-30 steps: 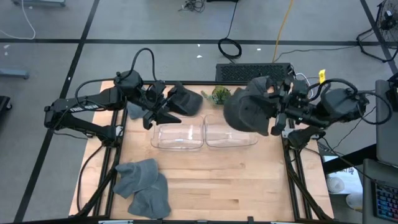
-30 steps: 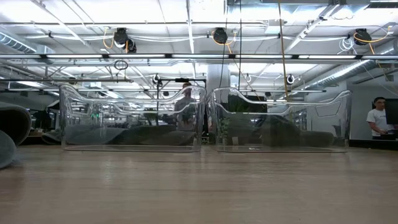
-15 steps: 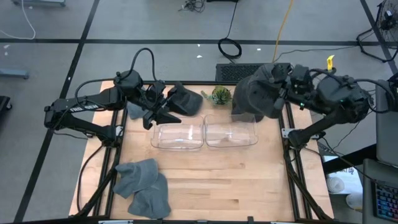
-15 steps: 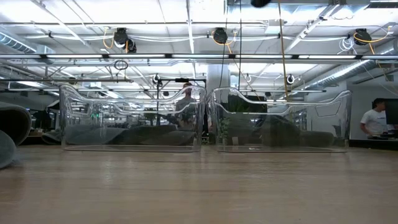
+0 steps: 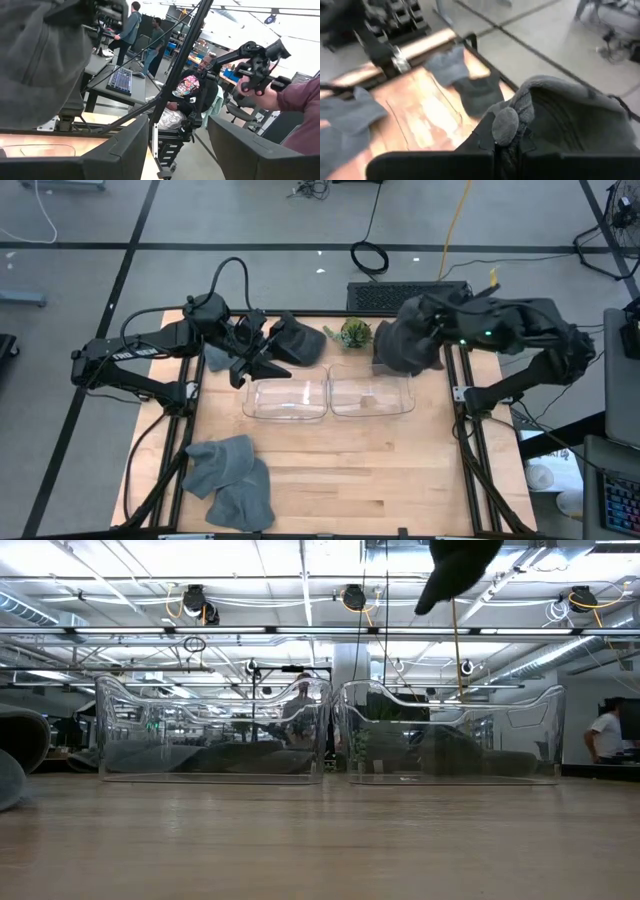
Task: Pick & Place hat
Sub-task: Put the bottom black cap into the right transparent bin
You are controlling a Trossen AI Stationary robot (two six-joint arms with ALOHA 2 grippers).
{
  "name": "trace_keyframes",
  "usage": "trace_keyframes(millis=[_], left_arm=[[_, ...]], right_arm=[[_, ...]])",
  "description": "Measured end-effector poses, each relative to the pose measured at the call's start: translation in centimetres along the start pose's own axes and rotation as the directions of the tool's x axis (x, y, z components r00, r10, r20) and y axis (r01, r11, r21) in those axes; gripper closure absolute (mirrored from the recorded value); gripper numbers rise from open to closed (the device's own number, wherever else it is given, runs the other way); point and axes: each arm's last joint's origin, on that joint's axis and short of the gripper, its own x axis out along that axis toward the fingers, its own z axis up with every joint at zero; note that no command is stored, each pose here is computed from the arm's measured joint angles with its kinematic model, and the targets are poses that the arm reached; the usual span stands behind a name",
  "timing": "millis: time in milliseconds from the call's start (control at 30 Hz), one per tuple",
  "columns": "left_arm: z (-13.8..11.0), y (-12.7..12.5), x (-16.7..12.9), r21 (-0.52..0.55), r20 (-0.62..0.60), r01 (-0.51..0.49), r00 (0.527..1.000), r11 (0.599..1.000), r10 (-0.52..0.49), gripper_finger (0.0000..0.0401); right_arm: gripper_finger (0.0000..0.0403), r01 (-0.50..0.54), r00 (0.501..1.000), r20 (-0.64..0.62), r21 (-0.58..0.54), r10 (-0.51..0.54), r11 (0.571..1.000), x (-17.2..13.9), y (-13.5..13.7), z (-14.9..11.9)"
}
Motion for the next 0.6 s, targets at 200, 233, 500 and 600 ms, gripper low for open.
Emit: trace_keyframes(millis=[200, 233, 500, 600], left_arm=[[0.0, 0.0, 0.0, 0.001, 0.0, -0.001, 1.0, 1.0, 0.001, 0.0187], [0.0, 0.0, 0.0, 0.001, 0.0, -0.001, 1.0, 1.0, 0.001, 0.0189], [0.0, 0.0, 0.0, 0.001, 0.001, -0.003, 1.0, 1.0, 0.003, 0.0194], [0.0, 0.0, 0.0, 0.001, 0.001, -0.002, 1.0, 1.0, 0.002, 0.0192]], right_arm=[[0.0403, 0.079, 0.99, -0.111, -0.038, -0.083, 0.996, 1.9, 0.2, -0.6], [0.0403, 0.088, 0.988, -0.127, -0.041, -0.093, 0.995, 2.1, 0.3, -0.7], [0.0403, 0.143, 0.967, -0.207, -0.047, -0.15, 0.989, 3.5, 0.8, -1.3], [0.0403, 0.164, 0.958, -0.232, -0.032, -0.167, 0.986, 4.2, 0.9, -1.9]])
